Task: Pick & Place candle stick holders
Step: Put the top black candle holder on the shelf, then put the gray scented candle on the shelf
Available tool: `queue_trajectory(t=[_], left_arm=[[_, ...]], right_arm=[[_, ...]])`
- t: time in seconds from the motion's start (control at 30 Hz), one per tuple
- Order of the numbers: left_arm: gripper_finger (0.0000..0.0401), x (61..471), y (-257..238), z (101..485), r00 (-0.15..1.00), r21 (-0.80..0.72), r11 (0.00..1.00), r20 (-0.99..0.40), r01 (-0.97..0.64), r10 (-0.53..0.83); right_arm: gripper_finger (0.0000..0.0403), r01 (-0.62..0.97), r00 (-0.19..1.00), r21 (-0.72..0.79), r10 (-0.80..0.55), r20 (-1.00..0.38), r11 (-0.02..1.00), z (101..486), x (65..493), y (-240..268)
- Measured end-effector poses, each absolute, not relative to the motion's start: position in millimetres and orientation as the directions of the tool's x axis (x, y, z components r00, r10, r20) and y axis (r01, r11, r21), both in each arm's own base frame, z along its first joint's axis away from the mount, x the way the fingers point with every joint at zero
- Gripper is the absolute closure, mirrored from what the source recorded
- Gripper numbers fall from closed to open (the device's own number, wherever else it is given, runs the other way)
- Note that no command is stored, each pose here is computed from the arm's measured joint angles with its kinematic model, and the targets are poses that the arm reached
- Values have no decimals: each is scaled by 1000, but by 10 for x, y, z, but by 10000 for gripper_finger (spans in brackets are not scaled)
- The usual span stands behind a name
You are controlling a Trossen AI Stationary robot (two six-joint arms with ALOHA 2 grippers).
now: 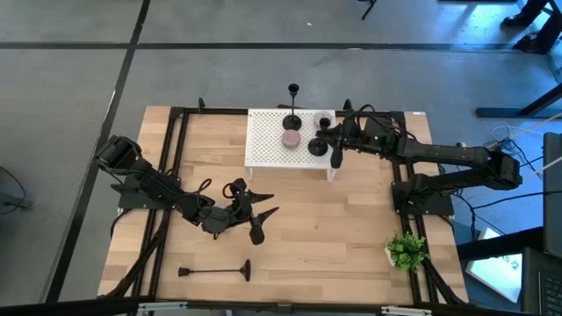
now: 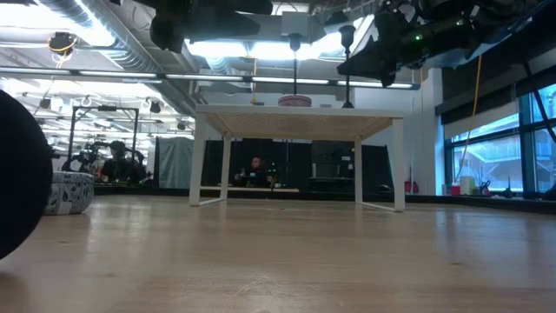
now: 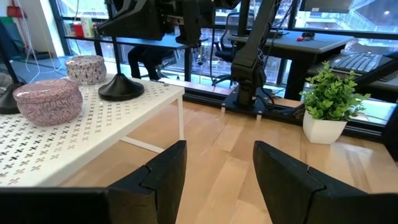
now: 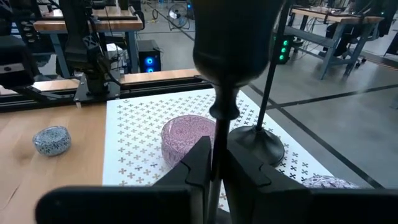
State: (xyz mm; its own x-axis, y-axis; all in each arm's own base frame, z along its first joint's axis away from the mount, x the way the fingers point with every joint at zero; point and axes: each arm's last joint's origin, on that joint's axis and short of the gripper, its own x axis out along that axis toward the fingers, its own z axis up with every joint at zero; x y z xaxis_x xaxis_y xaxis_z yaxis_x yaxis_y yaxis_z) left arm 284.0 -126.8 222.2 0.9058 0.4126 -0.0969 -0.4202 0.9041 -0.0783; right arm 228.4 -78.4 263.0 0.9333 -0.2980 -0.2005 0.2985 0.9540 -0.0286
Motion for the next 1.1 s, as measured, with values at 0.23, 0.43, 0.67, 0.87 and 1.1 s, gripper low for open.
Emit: queue_trajectory(t=[0.23,0.43,0.67,0.87,1.1], left_arm=[[219,2840,-1268,2220,906,-78,904,-98,-420,412],[219,2839,-1268,2219,906,-78,904,-99,-420,412],[219,2839,-1268,2218,906,-77,904,-100,-420,412],[219,2839,-1268,2217,906,-83,904,-100,-420,412],[219,2839,-1268,2217,906,-83,904,-100,-420,412]], right_arm=[[363,325,922,-34,-325,-213,945,2618,2279,-790],[363,319,924,-33,-318,-214,947,2628,2264,-783],[363,303,927,-28,-301,-224,953,2636,2243,-755],[348,295,929,-28,-293,-224,955,2637,2250,-736],[251,295,929,-27,-293,-224,955,2637,2250,-736]])
